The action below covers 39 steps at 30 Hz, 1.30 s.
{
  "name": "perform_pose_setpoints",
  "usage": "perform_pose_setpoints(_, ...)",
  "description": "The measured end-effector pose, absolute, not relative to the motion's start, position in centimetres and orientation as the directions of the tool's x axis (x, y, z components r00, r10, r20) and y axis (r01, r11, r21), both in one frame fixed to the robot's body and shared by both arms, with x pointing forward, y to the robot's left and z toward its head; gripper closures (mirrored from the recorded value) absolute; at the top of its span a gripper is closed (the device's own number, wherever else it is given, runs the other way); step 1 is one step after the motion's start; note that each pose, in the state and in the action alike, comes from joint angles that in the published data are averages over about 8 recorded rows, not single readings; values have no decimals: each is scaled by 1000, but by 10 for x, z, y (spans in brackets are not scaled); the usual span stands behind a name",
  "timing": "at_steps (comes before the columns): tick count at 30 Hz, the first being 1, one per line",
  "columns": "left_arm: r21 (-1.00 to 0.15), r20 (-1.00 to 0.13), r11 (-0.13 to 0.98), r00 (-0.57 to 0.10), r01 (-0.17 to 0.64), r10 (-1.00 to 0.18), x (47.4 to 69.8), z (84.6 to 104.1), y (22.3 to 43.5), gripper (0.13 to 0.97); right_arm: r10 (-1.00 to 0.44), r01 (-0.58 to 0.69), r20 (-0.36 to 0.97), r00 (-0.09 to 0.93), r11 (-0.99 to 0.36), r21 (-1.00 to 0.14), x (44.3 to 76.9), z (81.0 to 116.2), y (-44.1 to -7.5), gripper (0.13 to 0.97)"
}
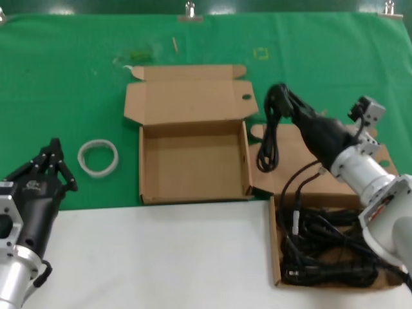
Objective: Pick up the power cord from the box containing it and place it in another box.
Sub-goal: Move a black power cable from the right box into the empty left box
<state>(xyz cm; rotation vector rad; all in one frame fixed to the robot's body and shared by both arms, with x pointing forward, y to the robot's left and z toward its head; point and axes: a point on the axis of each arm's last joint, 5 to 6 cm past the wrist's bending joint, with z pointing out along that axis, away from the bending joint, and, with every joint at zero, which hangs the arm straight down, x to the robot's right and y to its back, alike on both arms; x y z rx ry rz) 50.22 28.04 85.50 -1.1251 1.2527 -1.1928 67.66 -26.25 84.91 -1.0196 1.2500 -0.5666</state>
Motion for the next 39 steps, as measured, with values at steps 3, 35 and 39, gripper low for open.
perform_pose_setpoints(3, -997, -71, 70, -35, 22, -997, 502, 855, 280, 957, -825, -197, -500, 264, 461, -865, 683, 842, -269, 884)
perform_pose_setpoints(35, -997, -71, 70, -35, 22, -997, 502, 855, 280, 957, -772, -416, -451, 447, 266, -869, 705, 850, -221, 877)
perform_pose_setpoints(39, -997, -71, 70, -35, 22, -997, 502, 855, 280, 957, -778, -435, -455, 433, 262, -862, 703, 845, -223, 864)
